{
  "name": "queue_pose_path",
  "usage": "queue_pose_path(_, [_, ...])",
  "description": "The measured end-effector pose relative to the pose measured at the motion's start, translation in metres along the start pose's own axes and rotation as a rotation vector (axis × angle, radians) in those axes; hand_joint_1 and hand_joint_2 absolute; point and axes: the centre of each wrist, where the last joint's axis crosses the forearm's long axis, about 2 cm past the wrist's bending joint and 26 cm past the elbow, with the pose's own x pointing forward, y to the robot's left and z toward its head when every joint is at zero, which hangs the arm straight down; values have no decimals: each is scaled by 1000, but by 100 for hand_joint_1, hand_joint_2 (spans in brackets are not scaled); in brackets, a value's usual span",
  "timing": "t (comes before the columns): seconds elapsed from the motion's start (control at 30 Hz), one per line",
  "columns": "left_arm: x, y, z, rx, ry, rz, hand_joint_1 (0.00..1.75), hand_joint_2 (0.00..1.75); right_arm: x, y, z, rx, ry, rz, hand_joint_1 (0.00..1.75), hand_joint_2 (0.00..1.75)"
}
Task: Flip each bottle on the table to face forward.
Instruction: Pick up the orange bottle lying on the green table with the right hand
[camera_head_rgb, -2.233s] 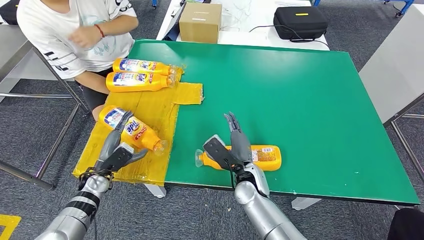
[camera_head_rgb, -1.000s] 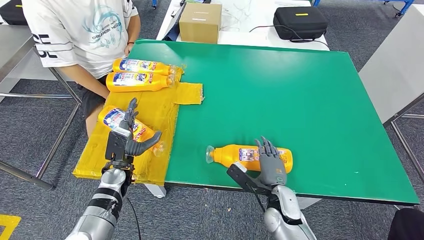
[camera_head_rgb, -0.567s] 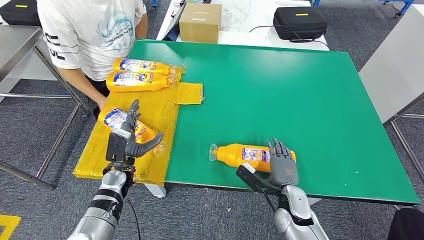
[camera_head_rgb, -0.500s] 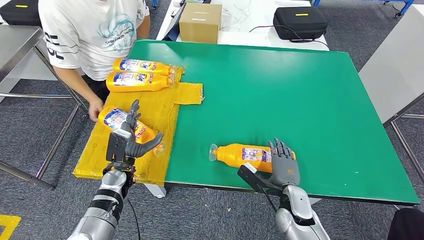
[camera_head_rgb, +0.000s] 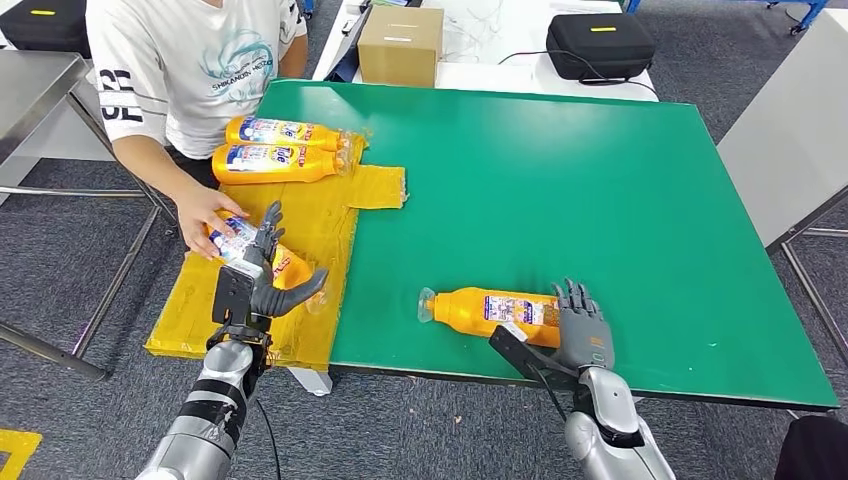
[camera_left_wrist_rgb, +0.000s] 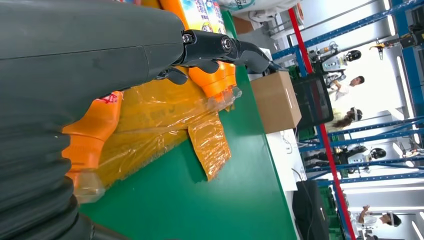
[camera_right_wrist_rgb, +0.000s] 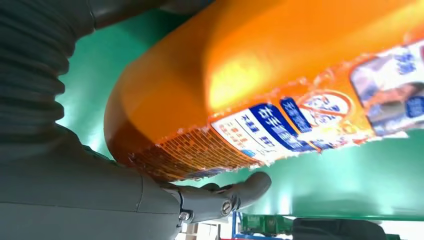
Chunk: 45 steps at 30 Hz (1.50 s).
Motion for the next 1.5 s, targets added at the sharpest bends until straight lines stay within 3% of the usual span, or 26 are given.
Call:
queue_pose_path(0.67, [0, 0, -6, -30, -7, 17, 0, 175, -13, -14, -33, 123, -41, -87, 175, 175])
queue_pose_path(0.83, [1, 0, -9, -41, -7, 38, 0, 175, -11, -15, -39, 113, -85, -177, 175, 175])
queue_pose_path(0.93, [1, -1, -12, -37, 6, 55, 0, 175, 4, -8, -36, 45, -134, -295, 175, 175])
queue_pose_path(1.13, [5, -14, -17, -70, 62, 148, 0, 175, 64, 4, -26, -126, -212, -545, 175, 175])
queue_pose_path(1.33, [10, -31, -23, -138, 122, 297, 0, 175, 115, -4, -27, -220, -283, -716, 175, 175])
queue_pose_path(1.5, [13, -40, -27, -210, 143, 393, 0, 175, 140, -14, -34, -236, -350, -776, 175, 175])
